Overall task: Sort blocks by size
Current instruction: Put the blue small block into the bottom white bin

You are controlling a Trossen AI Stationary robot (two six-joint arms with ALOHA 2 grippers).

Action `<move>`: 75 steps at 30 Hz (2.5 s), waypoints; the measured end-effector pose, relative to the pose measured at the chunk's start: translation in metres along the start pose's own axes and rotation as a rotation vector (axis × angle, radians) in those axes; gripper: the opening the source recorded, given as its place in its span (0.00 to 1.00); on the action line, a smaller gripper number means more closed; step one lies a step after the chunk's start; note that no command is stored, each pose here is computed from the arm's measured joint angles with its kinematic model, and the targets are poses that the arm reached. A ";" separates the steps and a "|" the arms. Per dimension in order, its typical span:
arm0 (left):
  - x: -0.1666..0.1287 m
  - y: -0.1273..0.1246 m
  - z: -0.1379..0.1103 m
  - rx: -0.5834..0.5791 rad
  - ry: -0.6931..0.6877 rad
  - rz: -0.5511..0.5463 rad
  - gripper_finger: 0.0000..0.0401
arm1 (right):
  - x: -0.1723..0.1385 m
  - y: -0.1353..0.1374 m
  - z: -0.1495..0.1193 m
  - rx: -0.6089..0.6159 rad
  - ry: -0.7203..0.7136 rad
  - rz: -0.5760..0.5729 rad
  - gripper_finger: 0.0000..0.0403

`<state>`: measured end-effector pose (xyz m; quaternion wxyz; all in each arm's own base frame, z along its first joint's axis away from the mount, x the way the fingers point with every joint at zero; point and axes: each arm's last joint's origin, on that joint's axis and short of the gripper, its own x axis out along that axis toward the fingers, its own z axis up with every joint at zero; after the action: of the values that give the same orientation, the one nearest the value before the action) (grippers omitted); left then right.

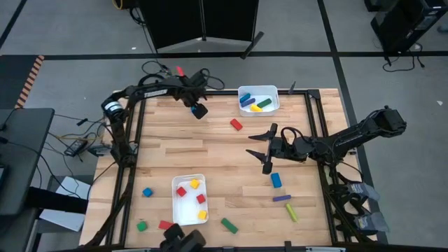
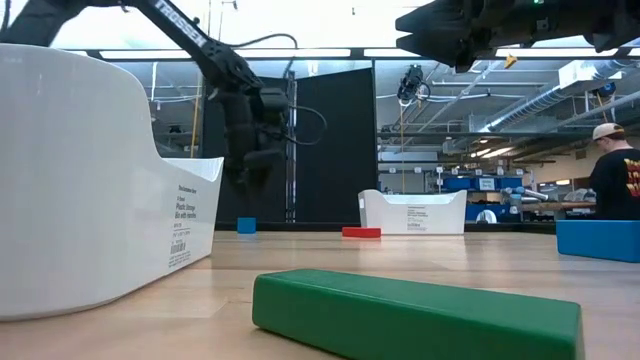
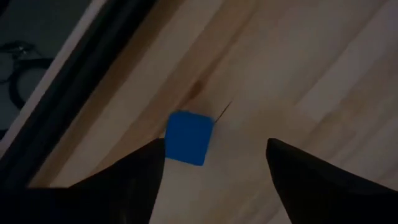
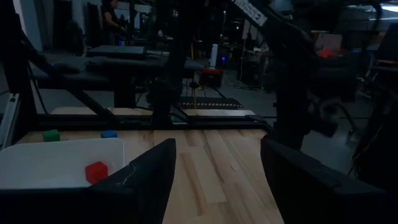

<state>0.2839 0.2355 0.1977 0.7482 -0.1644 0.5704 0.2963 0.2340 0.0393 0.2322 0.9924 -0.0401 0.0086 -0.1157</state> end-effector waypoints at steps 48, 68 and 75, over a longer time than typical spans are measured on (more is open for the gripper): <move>0.008 -0.005 0.007 0.081 0.021 -0.118 0.34 | 0.001 -0.001 -0.002 -0.008 0.014 -0.005 0.57; -0.168 -0.200 -0.148 0.430 -0.117 -0.309 0.34 | 0.001 -0.001 -0.002 0.001 0.013 -0.005 0.54; -0.158 -0.250 -0.201 0.430 -0.086 -0.393 0.34 | 0.001 -0.001 -0.001 0.028 0.006 -0.005 0.53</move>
<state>0.2619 -0.1151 0.2650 0.8324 -0.0969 0.5451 0.0247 0.2343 0.0379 0.2315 0.9926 -0.0257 0.0099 -0.1185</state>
